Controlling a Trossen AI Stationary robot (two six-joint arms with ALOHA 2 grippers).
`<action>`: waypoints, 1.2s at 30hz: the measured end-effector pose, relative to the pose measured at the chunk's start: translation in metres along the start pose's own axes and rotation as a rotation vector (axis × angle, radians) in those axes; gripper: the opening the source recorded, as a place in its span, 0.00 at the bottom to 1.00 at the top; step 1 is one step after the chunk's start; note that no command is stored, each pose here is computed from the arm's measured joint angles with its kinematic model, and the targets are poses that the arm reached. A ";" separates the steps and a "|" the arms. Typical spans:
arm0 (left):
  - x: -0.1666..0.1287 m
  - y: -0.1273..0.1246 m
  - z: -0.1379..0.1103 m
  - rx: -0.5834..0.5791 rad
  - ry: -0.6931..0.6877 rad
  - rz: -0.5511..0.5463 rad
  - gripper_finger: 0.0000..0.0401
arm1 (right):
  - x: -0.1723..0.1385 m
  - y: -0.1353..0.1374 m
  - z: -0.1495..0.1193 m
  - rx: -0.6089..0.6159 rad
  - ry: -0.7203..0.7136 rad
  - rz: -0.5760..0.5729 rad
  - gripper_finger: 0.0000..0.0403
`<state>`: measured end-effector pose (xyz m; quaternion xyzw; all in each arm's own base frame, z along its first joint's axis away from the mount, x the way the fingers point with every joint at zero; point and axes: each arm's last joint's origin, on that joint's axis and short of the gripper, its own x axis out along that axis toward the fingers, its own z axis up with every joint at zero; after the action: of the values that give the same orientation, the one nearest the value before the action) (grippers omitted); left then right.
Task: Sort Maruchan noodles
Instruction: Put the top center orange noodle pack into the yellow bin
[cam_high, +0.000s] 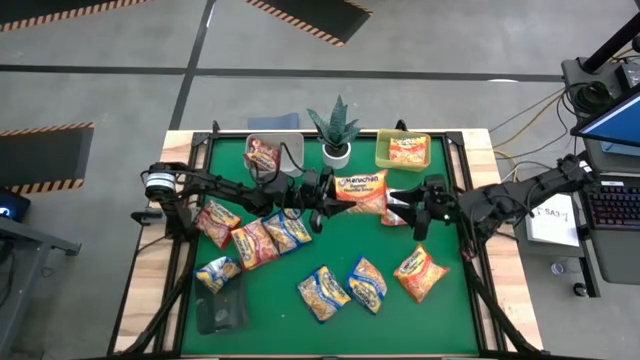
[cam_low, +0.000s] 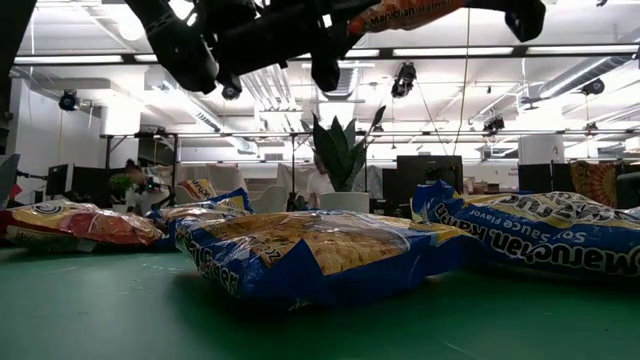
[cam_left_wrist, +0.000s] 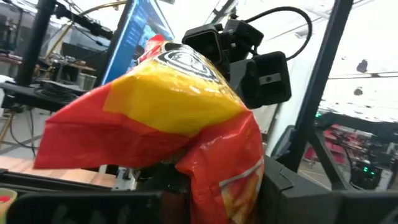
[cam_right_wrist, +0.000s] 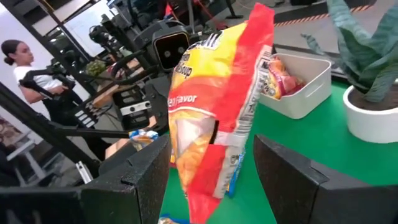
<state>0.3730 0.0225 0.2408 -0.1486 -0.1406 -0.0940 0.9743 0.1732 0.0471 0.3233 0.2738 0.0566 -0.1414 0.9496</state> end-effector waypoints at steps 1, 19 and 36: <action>0.000 0.000 0.000 0.000 -0.003 0.008 0.19 | 0.002 0.000 0.000 -0.006 0.002 0.005 0.53; 0.001 -0.001 -0.005 0.002 -0.034 0.027 0.19 | 0.022 -0.002 0.009 -0.083 -0.078 -0.003 0.53; 0.006 -0.009 -0.006 0.021 -0.033 -0.010 0.19 | 0.035 0.003 0.003 -0.113 0.007 0.037 0.53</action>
<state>0.3780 0.0113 0.2391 -0.1391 -0.1584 -0.0951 0.9729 0.2077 0.0397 0.3205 0.2211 0.0626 -0.1193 0.9659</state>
